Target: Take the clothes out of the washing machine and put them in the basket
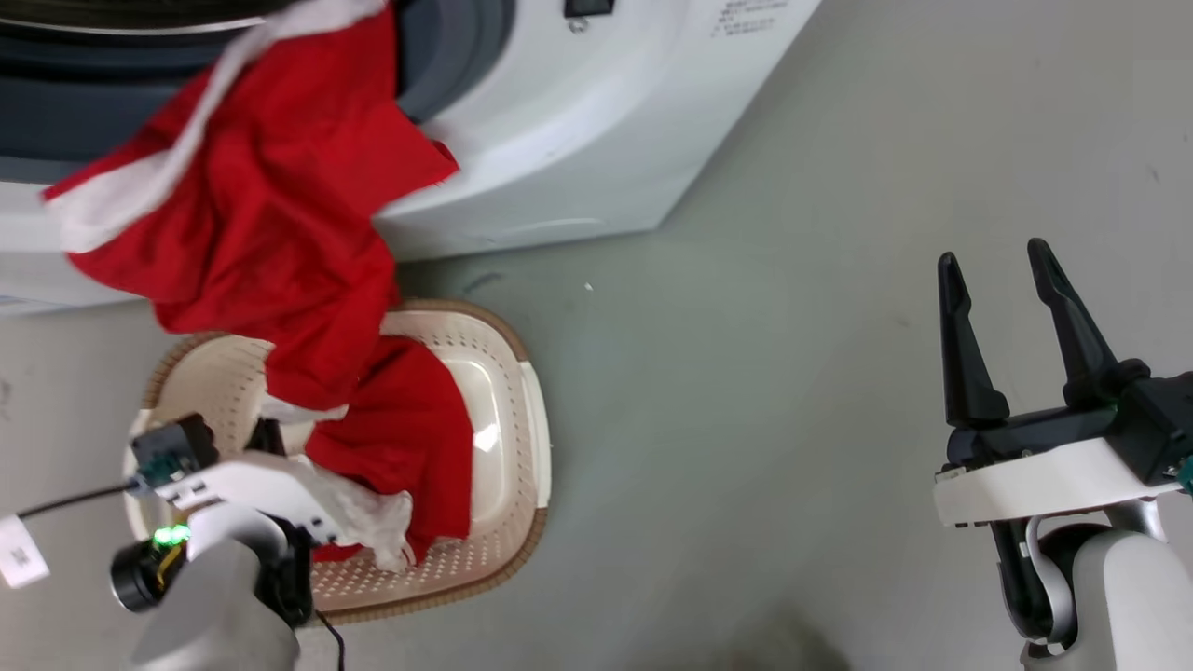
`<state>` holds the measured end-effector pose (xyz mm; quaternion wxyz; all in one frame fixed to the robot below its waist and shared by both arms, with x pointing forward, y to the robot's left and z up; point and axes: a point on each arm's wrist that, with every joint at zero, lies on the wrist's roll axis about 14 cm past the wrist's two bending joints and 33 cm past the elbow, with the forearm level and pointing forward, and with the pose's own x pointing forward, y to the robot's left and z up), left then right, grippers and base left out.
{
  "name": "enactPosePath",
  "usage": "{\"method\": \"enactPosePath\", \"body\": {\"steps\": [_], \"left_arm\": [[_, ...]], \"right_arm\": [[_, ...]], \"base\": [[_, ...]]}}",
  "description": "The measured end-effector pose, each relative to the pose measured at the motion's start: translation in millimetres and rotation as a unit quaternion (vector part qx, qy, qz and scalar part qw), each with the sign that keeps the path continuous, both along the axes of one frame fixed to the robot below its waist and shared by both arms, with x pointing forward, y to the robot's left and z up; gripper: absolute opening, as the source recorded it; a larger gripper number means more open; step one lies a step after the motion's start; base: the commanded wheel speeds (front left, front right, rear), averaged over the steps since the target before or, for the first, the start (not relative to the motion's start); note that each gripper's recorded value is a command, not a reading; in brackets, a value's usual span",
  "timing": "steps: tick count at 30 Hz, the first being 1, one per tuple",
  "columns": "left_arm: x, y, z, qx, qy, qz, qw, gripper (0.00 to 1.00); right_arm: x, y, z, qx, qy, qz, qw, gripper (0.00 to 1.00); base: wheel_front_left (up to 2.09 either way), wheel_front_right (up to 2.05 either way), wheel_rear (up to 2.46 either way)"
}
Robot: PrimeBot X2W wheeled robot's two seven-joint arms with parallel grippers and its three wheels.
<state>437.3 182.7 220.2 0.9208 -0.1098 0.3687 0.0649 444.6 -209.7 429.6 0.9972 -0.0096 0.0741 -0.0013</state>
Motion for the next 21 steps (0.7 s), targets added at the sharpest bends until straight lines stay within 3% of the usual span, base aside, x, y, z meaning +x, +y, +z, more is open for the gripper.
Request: {"method": "enactPosePath", "body": {"steps": [4, 5, 6, 7, 21], "left_arm": [[13, -1, -18, -0.002, 0.017, 0.004, 1.0, 0.0], [17, -2, -21, -0.002, 0.019, 0.005, 1.0, 0.05], [19, -3, -24, -0.003, 0.021, 0.005, 1.0, 0.44], [21, -5, -25, -0.006, 0.022, 0.006, 1.0, 1.0], [14, 13, 27, -0.013, -0.047, 0.021, 0.999, 1.0]], "right_arm": [[0, -7, -14, -0.001, 0.014, -0.009, 1.0, 1.0], [0, -9, -16, -0.002, 0.016, -0.012, 1.0, 1.0], [-1, -11, -18, -0.004, 0.018, -0.014, 1.0, 1.0], [-1, -13, -19, -0.005, 0.019, -0.017, 1.0, 1.0], [-11, -11, 14, 0.001, -0.021, -0.016, 1.0, 1.0]], "base": [[0.0, 0.0, 0.0], [0.0, 0.0, 0.0], [0.0, 0.0, 0.0], [0.0, 0.0, 0.0], [0.0, 0.0, 0.0]]}}
